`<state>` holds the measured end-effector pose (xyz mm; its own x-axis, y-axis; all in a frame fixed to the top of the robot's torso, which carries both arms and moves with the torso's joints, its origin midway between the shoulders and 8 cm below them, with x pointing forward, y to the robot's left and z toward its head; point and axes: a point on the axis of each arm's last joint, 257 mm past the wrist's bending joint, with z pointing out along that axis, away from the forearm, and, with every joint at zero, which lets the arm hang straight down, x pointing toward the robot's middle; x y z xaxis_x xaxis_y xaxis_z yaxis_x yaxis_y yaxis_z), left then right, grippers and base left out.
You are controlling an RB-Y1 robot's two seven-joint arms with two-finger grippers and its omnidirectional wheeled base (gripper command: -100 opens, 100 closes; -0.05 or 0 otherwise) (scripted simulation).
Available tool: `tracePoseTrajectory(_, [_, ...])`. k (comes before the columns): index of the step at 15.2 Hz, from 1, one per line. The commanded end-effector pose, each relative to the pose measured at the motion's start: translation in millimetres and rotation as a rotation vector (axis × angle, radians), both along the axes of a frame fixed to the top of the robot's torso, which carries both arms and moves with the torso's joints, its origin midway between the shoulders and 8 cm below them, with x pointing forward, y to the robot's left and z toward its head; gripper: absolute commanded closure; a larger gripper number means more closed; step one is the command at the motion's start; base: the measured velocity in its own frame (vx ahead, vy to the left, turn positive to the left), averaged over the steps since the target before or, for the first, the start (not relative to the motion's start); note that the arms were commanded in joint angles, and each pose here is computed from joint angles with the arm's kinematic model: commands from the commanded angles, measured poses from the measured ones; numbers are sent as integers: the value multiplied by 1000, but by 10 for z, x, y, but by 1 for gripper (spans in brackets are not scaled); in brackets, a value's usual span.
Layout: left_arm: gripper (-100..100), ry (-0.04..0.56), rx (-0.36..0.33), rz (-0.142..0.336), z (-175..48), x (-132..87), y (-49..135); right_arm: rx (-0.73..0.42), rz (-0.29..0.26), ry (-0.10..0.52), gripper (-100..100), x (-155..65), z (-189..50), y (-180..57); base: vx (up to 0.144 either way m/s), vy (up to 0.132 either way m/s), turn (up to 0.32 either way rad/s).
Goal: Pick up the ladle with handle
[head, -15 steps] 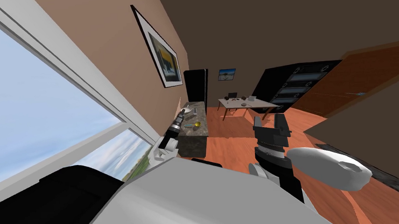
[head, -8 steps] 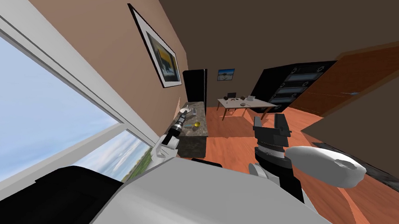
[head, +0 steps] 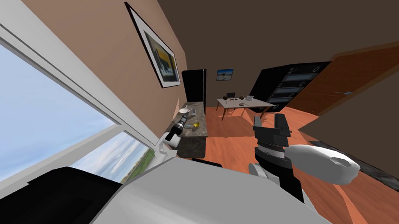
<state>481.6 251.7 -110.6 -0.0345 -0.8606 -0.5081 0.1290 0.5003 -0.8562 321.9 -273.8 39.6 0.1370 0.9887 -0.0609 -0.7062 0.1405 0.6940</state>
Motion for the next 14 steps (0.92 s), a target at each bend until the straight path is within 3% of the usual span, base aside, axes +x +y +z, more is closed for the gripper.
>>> tracePoseTrajectory(1, [-100,34,4,8,-89,21,12,0,0,0,0,0,0,0,5,0,-15])
tracePoseTrajectory(14, [-100,272,52,33,-687,257,-26,0,0,0,0,0,0,0,6,0,-26])
